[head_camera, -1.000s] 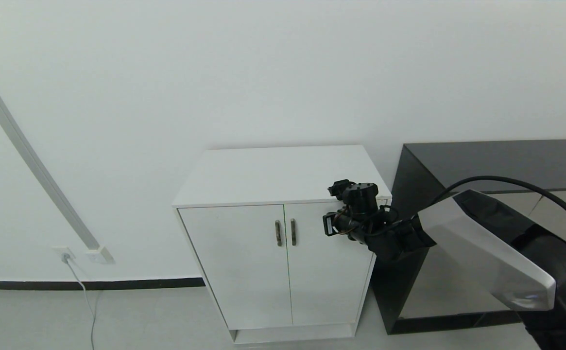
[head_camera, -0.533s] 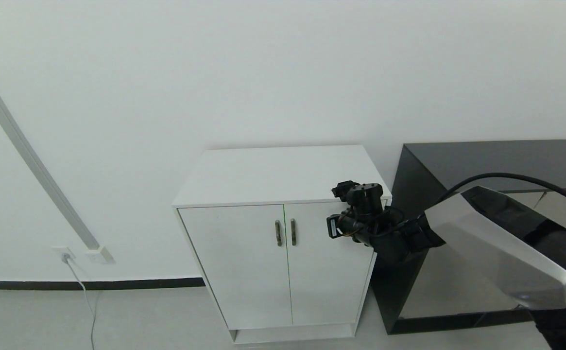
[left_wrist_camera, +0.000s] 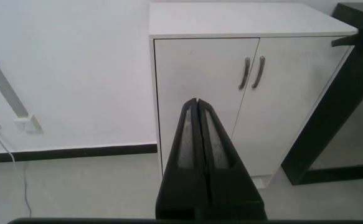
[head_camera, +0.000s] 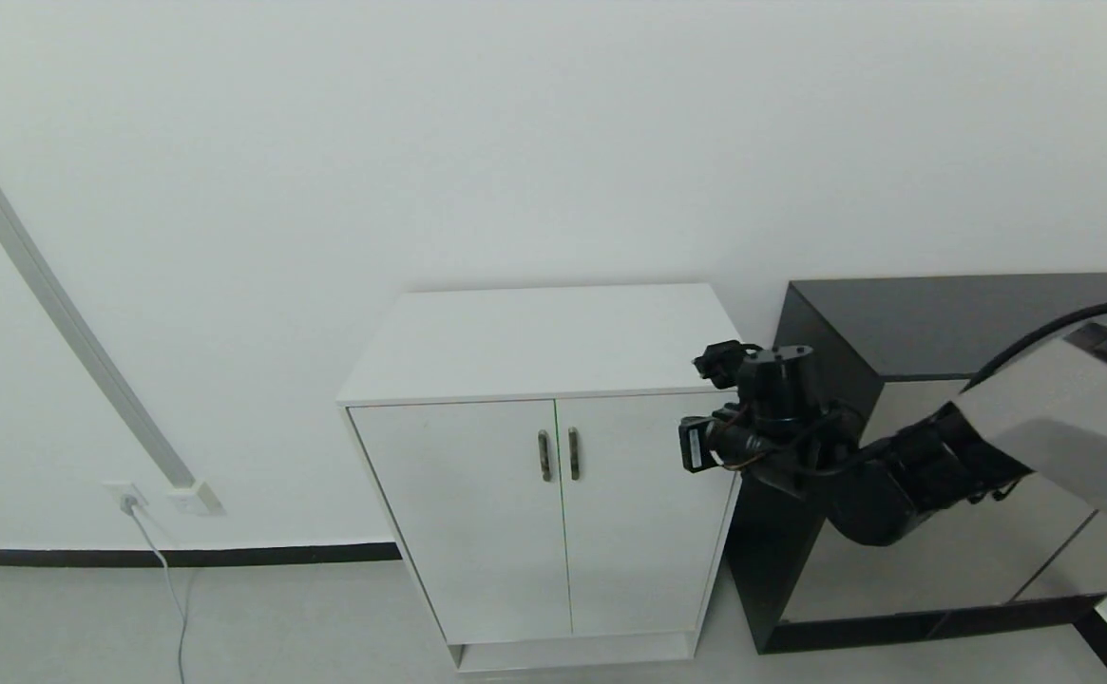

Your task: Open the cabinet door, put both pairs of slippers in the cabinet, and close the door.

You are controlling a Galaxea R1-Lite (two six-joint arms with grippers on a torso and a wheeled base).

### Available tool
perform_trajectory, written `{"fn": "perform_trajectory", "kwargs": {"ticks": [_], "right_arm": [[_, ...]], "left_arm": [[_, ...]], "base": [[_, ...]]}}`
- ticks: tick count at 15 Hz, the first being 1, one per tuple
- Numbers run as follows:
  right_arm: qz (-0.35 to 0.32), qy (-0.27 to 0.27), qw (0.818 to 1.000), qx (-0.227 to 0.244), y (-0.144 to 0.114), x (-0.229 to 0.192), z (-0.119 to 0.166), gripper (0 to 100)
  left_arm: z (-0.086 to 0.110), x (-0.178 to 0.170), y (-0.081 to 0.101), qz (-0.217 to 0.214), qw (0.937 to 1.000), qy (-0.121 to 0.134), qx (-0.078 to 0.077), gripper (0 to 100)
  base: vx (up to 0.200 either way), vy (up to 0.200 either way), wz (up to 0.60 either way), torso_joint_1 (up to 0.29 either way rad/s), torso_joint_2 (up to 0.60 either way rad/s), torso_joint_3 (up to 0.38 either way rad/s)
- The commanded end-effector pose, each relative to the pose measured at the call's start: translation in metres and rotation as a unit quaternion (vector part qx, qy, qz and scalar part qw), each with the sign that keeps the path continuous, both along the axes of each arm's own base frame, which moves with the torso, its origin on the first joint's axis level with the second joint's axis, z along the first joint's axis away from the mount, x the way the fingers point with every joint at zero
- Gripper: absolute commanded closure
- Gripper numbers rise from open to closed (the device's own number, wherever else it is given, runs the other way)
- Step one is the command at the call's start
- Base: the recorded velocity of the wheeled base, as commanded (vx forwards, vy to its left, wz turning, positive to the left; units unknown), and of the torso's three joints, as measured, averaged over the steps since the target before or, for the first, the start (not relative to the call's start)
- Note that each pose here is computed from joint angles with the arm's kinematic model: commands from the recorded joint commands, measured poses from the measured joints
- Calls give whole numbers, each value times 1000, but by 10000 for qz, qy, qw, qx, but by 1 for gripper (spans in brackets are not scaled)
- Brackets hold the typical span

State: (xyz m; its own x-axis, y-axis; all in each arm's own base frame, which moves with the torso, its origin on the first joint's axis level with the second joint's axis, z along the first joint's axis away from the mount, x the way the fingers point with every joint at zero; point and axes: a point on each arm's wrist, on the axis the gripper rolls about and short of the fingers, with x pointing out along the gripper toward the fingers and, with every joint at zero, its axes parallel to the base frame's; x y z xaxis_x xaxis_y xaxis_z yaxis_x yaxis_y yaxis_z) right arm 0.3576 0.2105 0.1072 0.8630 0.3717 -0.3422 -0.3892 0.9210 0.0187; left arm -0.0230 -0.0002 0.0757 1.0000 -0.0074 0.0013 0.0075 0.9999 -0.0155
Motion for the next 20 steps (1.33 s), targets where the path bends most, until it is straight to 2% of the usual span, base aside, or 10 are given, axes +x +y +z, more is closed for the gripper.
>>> {"fn": "perform_trajectory", "kwargs": {"ticks": [1,6,7,9,13,16,20], "right_arm": [[-88,-399,9989,237,-36,-48,44,100],[-498,-743,9952,389,-109,-136,67,100],[-558,-807,9943,416,-117,-145,70,100],[-1003,-1055,9882,479,-151,-180,78,100],[-2232,-924,9700,286,-202,-226,82,100],[-2762,-746,9580,188,-216,-267,81,100],[-2639,-693,9621,-2,-214,-315,67,100]], "left_arm": [[0,0,0,-1,10000,6,1,100],[0,0,0,-1,10000,6,1,100],[0,0,0,-1,10000,6,1,100],[0,0,0,-1,10000,6,1,100],[0,0,0,-1,10000,6,1,100],[0,0,0,-1,10000,6,1,100],[0,0,0,-1,10000,6,1,100]], "base": [[0,0,0,0,0,0],[0,0,0,0,0,0],[0,0,0,0,0,0],[0,0,0,0,0,0],[0,0,0,0,0,0],[0,0,0,0,0,0],[0,0,0,0,0,0]]}}
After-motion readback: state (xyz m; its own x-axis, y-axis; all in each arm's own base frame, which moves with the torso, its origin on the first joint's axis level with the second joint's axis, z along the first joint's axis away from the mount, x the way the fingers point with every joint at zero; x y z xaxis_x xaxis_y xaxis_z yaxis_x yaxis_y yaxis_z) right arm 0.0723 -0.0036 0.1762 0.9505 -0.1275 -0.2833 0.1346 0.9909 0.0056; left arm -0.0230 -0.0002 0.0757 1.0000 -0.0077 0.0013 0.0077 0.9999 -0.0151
